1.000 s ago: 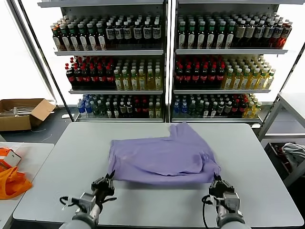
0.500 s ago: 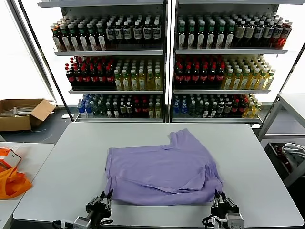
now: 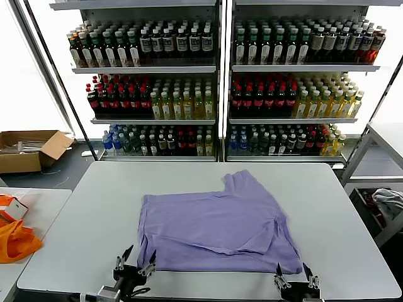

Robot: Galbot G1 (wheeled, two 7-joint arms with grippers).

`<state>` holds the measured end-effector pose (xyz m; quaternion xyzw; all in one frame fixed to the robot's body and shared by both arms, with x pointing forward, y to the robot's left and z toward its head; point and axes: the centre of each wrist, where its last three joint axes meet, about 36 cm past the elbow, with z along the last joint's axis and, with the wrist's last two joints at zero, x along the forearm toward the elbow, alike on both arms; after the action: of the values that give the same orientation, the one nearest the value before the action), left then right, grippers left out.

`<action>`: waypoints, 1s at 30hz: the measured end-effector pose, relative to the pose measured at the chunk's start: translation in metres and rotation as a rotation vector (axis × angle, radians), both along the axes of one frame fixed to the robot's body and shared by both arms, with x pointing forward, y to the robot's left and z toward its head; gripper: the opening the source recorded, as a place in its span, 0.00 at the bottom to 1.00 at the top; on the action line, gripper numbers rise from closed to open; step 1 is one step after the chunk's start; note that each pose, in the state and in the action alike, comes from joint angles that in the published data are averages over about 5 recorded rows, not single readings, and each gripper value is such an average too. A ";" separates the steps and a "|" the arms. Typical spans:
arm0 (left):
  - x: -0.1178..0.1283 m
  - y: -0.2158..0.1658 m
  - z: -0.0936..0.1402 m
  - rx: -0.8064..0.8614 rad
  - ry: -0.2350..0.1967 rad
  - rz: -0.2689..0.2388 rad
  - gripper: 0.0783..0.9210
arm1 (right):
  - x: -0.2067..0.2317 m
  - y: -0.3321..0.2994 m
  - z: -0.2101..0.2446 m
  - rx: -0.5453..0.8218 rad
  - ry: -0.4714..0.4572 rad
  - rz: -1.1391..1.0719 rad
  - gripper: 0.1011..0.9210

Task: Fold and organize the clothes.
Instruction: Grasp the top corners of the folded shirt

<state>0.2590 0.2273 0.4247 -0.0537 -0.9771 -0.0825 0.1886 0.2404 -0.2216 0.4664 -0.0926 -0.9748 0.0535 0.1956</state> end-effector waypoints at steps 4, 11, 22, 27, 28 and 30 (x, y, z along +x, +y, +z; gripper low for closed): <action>0.017 0.010 0.013 -0.008 -0.083 0.006 0.88 | 0.032 -0.029 0.003 -0.021 -0.121 0.034 0.88; 0.052 0.034 0.035 -0.002 -0.208 -0.037 0.88 | 0.108 -0.087 0.022 -0.097 -0.263 0.205 0.88; 0.111 0.044 0.056 -0.030 -0.248 -0.167 0.88 | 0.226 -0.147 0.071 -0.192 -0.258 0.544 0.88; 0.141 0.040 0.053 -0.044 -0.216 -0.179 0.88 | 0.269 -0.149 0.078 -0.173 -0.185 0.624 0.88; 0.147 0.039 0.052 -0.045 -0.206 -0.178 0.88 | 0.277 -0.149 0.078 -0.166 -0.167 0.631 0.88; 0.161 0.038 0.048 -0.047 -0.181 -0.176 0.88 | 0.291 -0.147 0.076 -0.148 -0.133 0.637 0.88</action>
<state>0.4201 0.2648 0.4728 -0.1358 -0.9833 -0.0803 0.0902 0.5318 -0.3686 0.5429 0.1996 -0.9589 0.1764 0.0976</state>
